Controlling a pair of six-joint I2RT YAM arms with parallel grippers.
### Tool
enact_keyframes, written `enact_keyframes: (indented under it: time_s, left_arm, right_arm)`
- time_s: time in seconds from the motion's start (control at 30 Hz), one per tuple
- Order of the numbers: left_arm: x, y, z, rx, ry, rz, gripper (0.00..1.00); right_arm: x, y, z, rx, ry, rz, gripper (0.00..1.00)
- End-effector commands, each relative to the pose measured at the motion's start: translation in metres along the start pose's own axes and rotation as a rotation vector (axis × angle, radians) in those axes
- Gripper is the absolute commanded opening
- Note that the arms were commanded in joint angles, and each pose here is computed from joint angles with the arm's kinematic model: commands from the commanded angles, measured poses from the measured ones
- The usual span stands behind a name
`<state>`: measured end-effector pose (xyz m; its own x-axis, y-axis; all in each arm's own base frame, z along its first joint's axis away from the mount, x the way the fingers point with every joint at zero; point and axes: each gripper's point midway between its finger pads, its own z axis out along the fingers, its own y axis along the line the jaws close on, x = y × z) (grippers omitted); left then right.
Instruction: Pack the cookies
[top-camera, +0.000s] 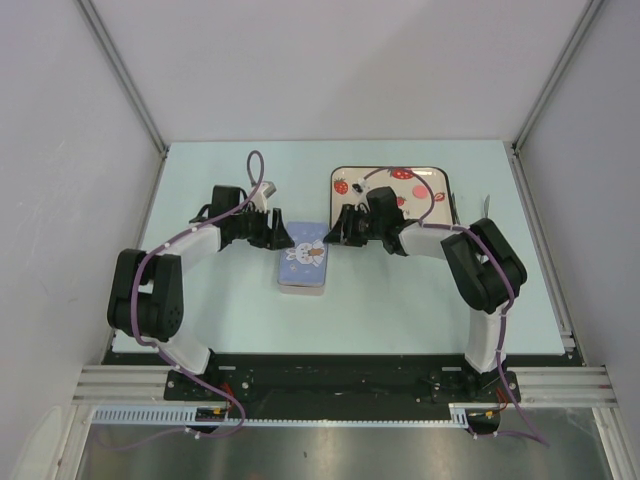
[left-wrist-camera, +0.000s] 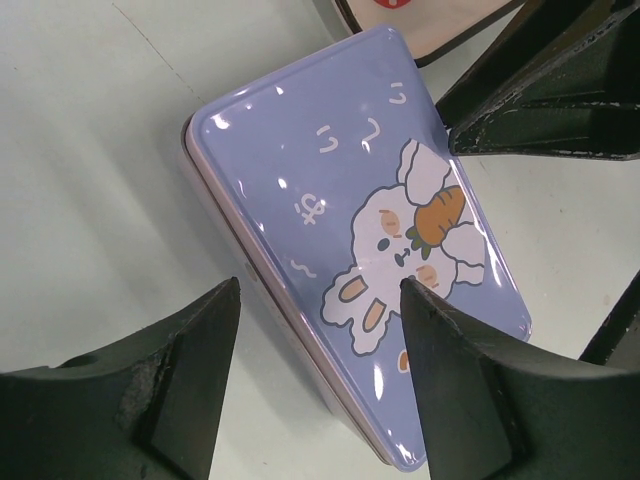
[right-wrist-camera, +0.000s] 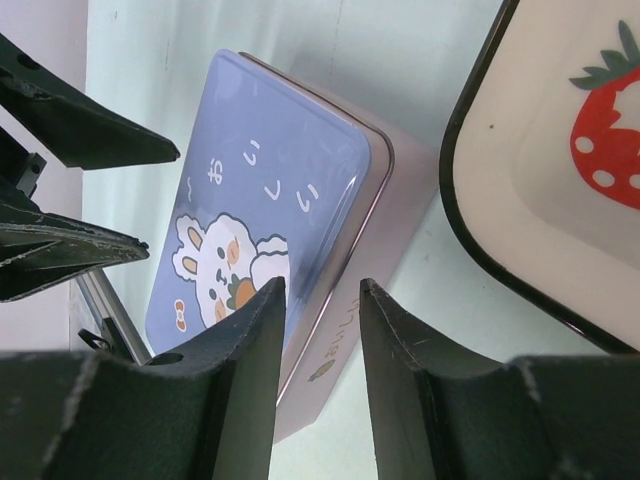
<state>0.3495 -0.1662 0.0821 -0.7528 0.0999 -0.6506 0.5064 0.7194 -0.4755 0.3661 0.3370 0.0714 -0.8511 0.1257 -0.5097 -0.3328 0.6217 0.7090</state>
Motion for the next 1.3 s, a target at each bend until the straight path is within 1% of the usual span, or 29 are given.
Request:
enact_keyframes:
  time_s: [0.0, 0.2, 0.53, 0.8, 1.03, 1.27]
  left_arm:
    - [-0.017, -0.002, -0.002, 0.002, -0.041, 0.027, 0.69]
    - [-0.006, 0.0, -0.001, -0.006, -0.026, 0.022, 0.69]
    - [0.013, 0.001, -0.002, -0.007, 0.021, 0.007, 0.7]
    - [0.025, -0.002, -0.005, 0.012, 0.052, 0.03, 0.7]
    - [0.036, -0.004, -0.01, 0.009, 0.08, 0.041, 0.7]
    - [0.045, -0.003, -0.013, -0.001, 0.105, 0.041, 0.7]
  right_arm:
    - [-0.017, 0.019, -0.003, -0.025, -0.036, -0.052, 0.4]
    - [-0.012, 0.033, -0.006, -0.038, -0.024, -0.078, 0.4]
    - [0.001, 0.042, -0.009, -0.034, 0.014, -0.117, 0.41]
    - [0.02, 0.042, -0.009, -0.019, 0.072, -0.158, 0.43]
    - [0.038, 0.04, -0.01, -0.016, 0.128, -0.161, 0.42]
    - [0.044, 0.044, -0.009, -0.028, 0.133, -0.179, 0.42]
